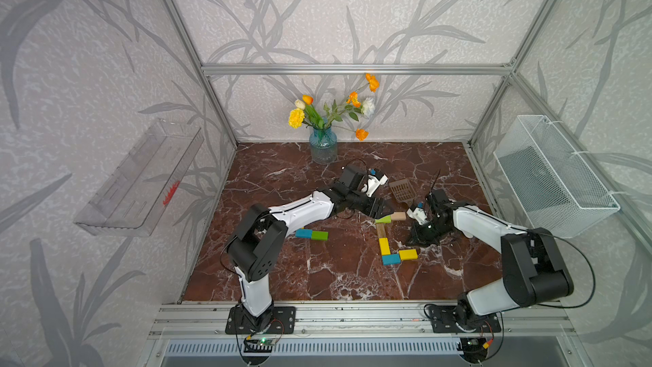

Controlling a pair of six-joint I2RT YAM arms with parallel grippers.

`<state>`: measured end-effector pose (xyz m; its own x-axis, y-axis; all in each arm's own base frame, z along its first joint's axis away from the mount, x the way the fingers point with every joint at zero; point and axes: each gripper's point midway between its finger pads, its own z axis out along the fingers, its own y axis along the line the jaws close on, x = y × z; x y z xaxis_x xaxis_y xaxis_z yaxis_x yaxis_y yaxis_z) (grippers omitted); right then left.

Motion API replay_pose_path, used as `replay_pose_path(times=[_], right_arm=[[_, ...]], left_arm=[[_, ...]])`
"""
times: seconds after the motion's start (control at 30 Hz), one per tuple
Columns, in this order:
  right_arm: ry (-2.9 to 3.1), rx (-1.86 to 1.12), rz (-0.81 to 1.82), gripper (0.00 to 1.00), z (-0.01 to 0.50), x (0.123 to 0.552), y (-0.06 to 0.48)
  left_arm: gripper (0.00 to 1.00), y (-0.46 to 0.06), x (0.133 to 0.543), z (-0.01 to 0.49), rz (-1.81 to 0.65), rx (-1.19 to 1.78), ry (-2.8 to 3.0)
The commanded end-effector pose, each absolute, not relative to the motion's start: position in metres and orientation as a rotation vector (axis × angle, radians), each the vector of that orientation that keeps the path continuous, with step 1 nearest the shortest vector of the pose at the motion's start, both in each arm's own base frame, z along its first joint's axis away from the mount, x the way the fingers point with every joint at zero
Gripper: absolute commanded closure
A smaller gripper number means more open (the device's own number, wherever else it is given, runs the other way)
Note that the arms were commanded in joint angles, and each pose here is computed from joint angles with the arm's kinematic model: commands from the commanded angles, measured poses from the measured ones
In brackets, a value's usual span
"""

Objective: Assemble the letter c with building blocks
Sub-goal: Assemble the building block at the center of the board.

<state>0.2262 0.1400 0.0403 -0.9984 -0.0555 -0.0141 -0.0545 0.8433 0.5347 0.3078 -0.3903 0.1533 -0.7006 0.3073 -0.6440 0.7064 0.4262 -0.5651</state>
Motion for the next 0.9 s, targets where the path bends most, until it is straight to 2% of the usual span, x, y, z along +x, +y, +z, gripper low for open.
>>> replay_pose_path(times=[0.0, 0.87], right_arm=[[-3.010, 0.120, -0.885, 1.00, 0.043, 0.231, 0.143], [-2.917, 0.047, -0.833, 1.00, 0.019, 0.218, 0.141]], left_arm=[[0.32, -0.392, 0.305, 0.161, -1.200, 0.883, 2.215], [0.32, -0.395, 0.306, 0.160, -1.196, 0.884, 2.220]])
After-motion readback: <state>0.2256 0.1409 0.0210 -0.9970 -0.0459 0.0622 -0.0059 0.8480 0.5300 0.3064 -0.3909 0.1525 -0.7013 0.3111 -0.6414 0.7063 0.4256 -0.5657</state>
